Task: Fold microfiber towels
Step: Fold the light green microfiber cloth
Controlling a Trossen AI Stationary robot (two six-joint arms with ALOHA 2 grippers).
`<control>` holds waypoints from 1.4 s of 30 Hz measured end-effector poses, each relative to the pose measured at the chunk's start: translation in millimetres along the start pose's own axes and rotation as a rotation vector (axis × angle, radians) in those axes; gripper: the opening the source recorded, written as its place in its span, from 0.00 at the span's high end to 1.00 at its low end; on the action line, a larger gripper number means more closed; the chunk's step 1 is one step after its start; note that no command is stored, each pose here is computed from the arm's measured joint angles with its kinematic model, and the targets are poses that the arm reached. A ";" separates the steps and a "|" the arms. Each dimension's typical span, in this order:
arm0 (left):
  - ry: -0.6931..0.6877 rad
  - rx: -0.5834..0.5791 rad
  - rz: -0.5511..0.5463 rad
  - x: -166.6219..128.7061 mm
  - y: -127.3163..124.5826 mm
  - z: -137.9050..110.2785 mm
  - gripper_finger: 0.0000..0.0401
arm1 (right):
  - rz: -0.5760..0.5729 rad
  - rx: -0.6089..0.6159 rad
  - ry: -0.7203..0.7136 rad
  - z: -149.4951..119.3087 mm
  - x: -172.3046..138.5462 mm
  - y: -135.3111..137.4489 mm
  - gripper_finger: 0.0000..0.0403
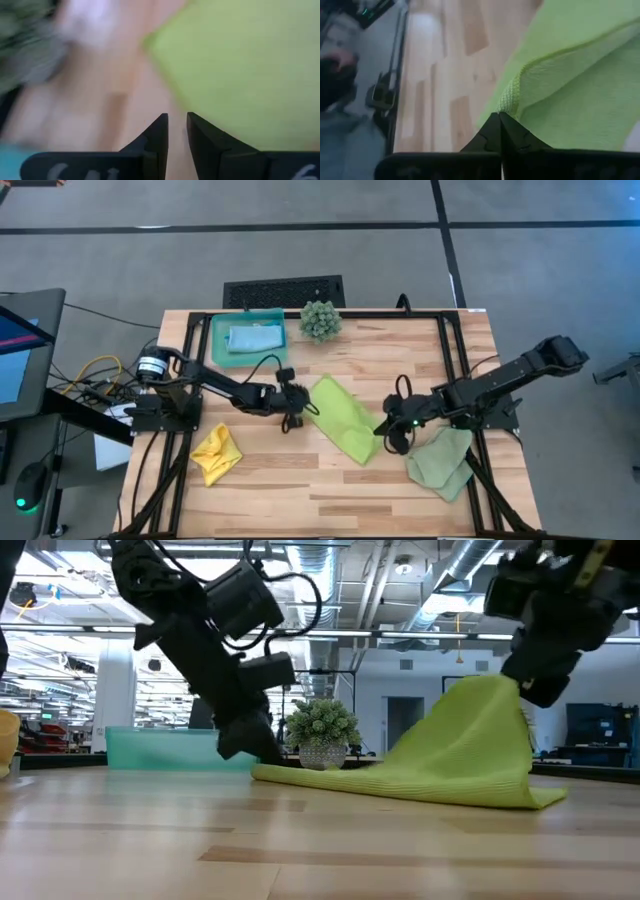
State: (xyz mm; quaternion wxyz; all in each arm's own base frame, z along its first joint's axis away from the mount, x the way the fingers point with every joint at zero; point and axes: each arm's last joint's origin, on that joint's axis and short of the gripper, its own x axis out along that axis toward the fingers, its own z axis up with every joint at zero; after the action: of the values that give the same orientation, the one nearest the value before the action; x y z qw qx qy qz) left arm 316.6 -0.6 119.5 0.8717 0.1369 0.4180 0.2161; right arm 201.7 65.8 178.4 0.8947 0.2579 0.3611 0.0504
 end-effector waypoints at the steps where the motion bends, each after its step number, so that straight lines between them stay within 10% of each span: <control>1: -0.009 0.018 -0.042 -1.7 -3.8 0.7 0.84 | -0.022 0.027 -0.006 0.6 -0.1 -2.2 0.98; 7: -0.050 0.059 -0.285 -4.4 -16.8 0.9 0.84 | -0.071 0.095 0.014 0.6 -0.5 -9.8 0.98; 42: 0.087 0.237 -0.220 -7.0 -27.8 19.1 0.84 | -0.301 0.123 0.240 -33.8 19.2 -20.3 0.86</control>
State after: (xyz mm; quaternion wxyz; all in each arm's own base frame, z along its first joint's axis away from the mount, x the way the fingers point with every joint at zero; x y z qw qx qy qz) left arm 335.0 -29.3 124.2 0.8488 0.1828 0.4905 0.0742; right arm 191.1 68.0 135.9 0.8254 0.2474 0.5019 -0.0755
